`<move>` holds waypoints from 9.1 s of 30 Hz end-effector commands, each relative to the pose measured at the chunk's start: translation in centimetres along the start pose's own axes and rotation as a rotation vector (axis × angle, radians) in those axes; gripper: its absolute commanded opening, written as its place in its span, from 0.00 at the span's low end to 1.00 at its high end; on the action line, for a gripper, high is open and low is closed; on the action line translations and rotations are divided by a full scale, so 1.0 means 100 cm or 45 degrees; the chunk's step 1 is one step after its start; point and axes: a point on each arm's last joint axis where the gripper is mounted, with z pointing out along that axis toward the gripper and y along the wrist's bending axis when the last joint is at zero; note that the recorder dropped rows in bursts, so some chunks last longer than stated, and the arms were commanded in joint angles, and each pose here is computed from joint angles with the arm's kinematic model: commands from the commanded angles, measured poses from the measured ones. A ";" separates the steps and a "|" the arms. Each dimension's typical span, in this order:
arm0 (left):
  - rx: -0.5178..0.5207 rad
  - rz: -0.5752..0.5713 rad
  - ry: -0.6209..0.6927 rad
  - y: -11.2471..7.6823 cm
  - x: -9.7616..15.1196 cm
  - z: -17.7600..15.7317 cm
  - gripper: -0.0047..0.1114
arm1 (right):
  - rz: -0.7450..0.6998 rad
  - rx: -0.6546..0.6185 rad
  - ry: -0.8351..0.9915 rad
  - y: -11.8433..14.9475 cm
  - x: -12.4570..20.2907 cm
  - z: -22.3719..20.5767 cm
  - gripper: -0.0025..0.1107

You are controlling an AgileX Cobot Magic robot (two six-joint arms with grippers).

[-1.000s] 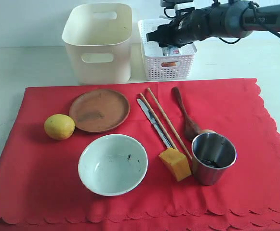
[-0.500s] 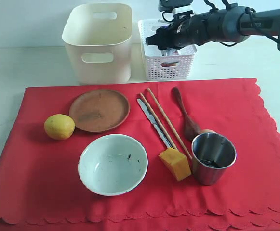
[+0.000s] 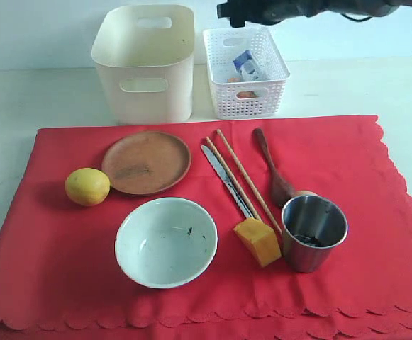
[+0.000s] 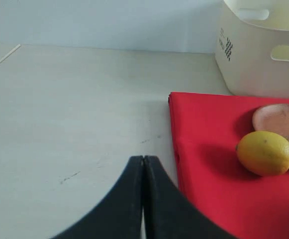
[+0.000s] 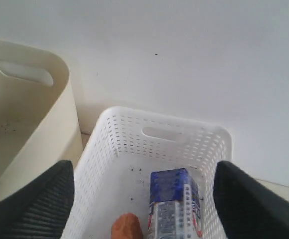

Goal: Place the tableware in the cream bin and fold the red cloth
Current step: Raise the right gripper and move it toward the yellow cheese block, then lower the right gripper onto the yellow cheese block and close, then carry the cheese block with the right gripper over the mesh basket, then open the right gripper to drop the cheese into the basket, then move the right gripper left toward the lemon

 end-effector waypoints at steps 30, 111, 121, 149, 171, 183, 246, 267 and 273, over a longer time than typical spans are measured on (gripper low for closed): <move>0.001 -0.004 -0.024 0.000 -0.002 -0.001 0.04 | 0.054 0.048 0.436 -0.005 -0.070 -0.210 0.57; 0.001 -0.004 -0.024 0.000 -0.002 -0.001 0.04 | -0.820 -0.503 1.236 0.139 0.145 -0.167 0.57; 0.001 -0.004 -0.024 0.000 -0.002 -0.001 0.04 | -0.819 -0.390 1.339 0.134 0.157 -0.155 0.57; 0.001 -0.004 -0.024 0.000 -0.002 -0.001 0.04 | -0.819 -0.391 1.391 0.136 0.177 -0.138 0.08; 0.001 -0.004 -0.024 0.000 -0.002 -0.001 0.04 | -0.915 -0.094 1.057 0.124 0.068 -0.166 0.02; 0.001 -0.004 -0.024 0.000 -0.002 -0.001 0.04 | -0.727 0.018 0.742 0.115 -0.003 -0.172 0.02; 0.001 -0.004 -0.024 0.000 -0.002 -0.001 0.04 | 0.036 -0.003 0.401 -0.003 0.050 0.051 0.45; 0.001 -0.004 -0.024 0.000 -0.002 -0.001 0.04 | 0.027 0.002 0.435 -0.002 -0.026 -0.036 0.59; 0.001 -0.004 -0.024 0.000 -0.002 -0.001 0.04 | 0.025 -0.001 0.422 -0.001 -0.057 -0.083 0.59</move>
